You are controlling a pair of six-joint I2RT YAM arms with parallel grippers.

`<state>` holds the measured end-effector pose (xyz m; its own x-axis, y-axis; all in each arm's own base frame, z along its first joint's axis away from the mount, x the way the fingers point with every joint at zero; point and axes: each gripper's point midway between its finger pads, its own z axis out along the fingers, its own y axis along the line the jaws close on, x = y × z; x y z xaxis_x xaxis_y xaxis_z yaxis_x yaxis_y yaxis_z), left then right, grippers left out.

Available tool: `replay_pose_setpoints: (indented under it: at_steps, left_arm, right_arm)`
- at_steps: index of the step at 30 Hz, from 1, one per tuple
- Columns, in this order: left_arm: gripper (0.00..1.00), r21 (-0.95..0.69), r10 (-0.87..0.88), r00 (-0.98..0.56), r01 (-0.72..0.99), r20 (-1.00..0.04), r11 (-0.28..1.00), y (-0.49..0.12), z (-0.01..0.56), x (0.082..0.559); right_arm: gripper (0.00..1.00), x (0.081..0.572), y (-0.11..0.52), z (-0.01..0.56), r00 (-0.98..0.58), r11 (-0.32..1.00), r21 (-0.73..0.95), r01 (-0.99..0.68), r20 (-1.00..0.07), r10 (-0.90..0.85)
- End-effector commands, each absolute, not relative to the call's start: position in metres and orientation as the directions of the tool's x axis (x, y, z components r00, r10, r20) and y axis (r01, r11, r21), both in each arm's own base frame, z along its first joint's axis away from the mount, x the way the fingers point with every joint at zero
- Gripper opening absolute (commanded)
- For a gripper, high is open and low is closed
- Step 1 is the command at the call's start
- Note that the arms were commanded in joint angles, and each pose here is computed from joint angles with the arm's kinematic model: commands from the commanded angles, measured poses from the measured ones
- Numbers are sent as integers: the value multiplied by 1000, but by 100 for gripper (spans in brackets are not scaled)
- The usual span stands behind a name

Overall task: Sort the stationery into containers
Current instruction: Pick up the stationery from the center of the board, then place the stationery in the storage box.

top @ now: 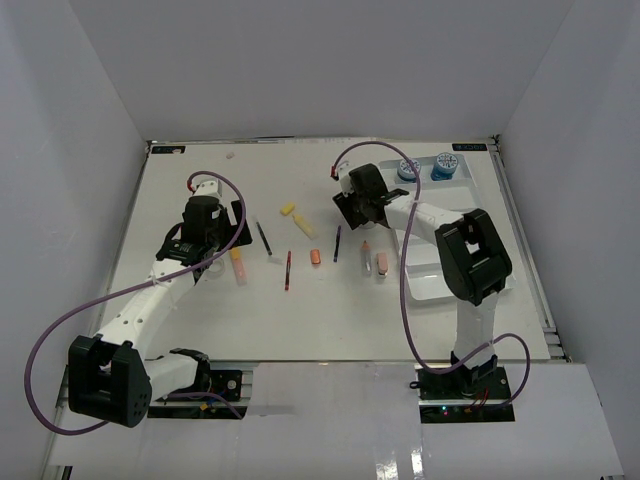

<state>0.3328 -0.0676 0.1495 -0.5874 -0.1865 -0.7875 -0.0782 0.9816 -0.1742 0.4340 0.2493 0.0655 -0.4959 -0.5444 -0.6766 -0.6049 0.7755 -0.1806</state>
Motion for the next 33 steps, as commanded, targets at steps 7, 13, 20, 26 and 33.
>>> replay_pose_setpoints:
  at_steps: [7,13,20,26,33]
  left_arm:
    - [98,-185,-194,-574,-74,-796,980,-68,154,335]
    - [98,-182,-193,-578,-78,-793,980,-68,153,336]
    - [98,-178,-192,-582,-81,-790,981,-67,152,335]
    - [98,-180,-191,-582,-78,-791,981,-67,152,335]
    - [98,-188,-194,-578,-72,-793,980,-68,155,334]
  right_arm:
    - [39,466,261,79,-440,774,-195,-602,-728,-526]
    - [13,469,266,111,-389,763,-200,-615,-764,-515]
    - [8,470,257,182,-306,790,-225,-571,-834,-459]
    - [8,487,202,200,-368,873,-206,-441,-846,-385]
    - [8,508,103,178,-496,962,-124,-245,-836,-234]
